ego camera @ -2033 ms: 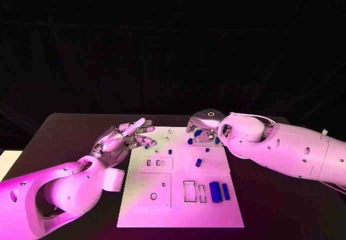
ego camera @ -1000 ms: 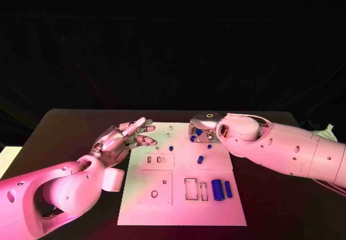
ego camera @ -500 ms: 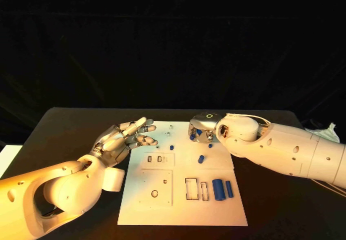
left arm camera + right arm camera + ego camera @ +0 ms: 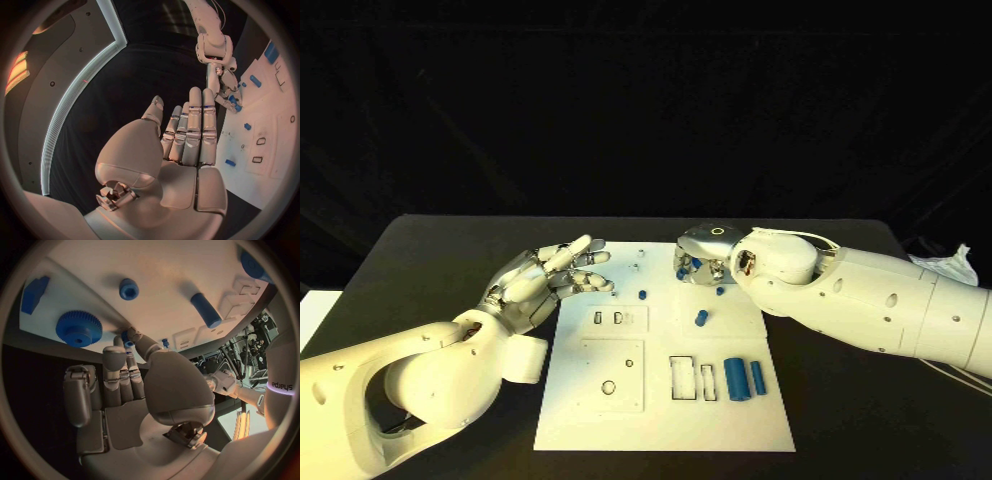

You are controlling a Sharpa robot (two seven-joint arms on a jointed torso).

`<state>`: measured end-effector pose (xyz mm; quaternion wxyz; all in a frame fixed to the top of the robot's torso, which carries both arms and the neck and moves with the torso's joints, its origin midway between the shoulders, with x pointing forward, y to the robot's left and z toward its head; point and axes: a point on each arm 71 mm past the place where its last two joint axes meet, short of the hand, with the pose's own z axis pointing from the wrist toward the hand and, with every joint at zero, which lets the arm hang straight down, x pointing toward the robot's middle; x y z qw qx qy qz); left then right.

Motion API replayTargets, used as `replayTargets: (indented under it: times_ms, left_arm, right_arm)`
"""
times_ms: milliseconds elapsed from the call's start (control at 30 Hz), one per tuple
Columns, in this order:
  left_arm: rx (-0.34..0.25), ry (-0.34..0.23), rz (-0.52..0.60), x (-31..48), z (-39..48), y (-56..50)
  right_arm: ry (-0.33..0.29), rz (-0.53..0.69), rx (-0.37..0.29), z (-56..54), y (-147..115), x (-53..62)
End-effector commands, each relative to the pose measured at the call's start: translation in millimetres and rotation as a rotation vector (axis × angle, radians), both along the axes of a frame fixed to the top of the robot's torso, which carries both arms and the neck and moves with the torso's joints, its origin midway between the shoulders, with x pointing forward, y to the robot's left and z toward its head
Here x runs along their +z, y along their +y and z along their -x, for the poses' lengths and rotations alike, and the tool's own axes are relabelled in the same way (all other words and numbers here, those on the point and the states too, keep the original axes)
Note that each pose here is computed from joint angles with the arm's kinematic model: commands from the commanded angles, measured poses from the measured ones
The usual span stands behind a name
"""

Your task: Assemble the parts on the task board

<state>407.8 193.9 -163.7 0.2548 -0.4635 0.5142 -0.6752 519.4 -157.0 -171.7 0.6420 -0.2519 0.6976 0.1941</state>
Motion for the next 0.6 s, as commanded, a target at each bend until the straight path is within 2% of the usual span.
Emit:
replayTargets:
  times_ms: [33, 600]
  left_arm:
    - [-0.008, -0.001, 0.005, 0.9, -0.7, 0.2]
    - [-0.008, -0.002, 0.003, 1.7, -2.1, 0.2]
  right_arm:
    - [-0.071, -0.050, -0.007, 0.1, 2.1, 8.8]
    - [-0.140, -0.068, -0.066, -14.6, 14.8, 22.2]
